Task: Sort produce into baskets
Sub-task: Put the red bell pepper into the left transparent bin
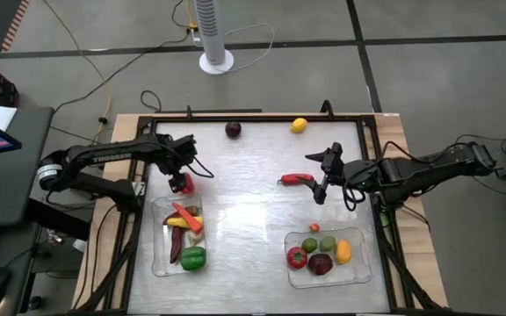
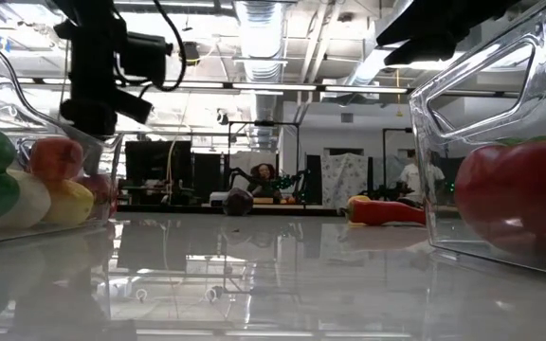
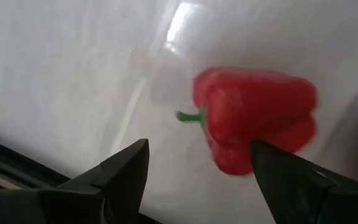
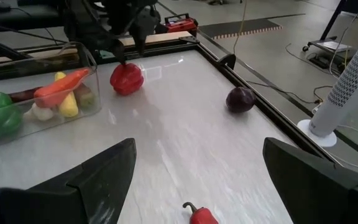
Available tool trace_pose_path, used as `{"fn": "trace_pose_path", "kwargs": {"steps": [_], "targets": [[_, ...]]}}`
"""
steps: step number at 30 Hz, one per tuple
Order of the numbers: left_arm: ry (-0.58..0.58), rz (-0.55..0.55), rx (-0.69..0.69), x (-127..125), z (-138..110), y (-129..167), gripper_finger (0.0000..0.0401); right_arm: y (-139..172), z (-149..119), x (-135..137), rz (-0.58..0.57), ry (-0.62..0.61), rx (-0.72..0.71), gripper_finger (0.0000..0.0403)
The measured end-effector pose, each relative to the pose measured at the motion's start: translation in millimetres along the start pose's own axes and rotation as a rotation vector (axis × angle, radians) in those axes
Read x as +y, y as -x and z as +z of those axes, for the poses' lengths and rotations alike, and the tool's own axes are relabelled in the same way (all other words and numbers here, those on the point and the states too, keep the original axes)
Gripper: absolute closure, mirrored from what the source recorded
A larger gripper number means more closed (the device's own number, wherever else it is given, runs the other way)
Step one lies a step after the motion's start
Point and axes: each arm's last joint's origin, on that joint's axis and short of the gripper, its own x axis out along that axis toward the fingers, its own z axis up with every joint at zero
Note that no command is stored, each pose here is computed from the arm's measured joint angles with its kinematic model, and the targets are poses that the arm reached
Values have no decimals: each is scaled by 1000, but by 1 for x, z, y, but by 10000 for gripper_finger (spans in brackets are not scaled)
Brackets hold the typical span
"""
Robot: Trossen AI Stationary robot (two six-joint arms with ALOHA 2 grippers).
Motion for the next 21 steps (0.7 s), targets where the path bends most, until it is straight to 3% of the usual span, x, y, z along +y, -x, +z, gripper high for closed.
{"fn": "trace_pose_path", "kwargs": {"steps": [5,11,16,21], "targets": [[-55,20,-66,-2,21,-13,136,0,0,0,0,0,0,24],[-67,81,-345,-7,65,-23,136,0,0,0,1,1,-2,24],[-94,28,-592,-14,93,15,136,0,0,0,1,6,2,24],[20,-31,-642,-14,102,43,136,0,-2,-1,-4,19,17,24]]}}
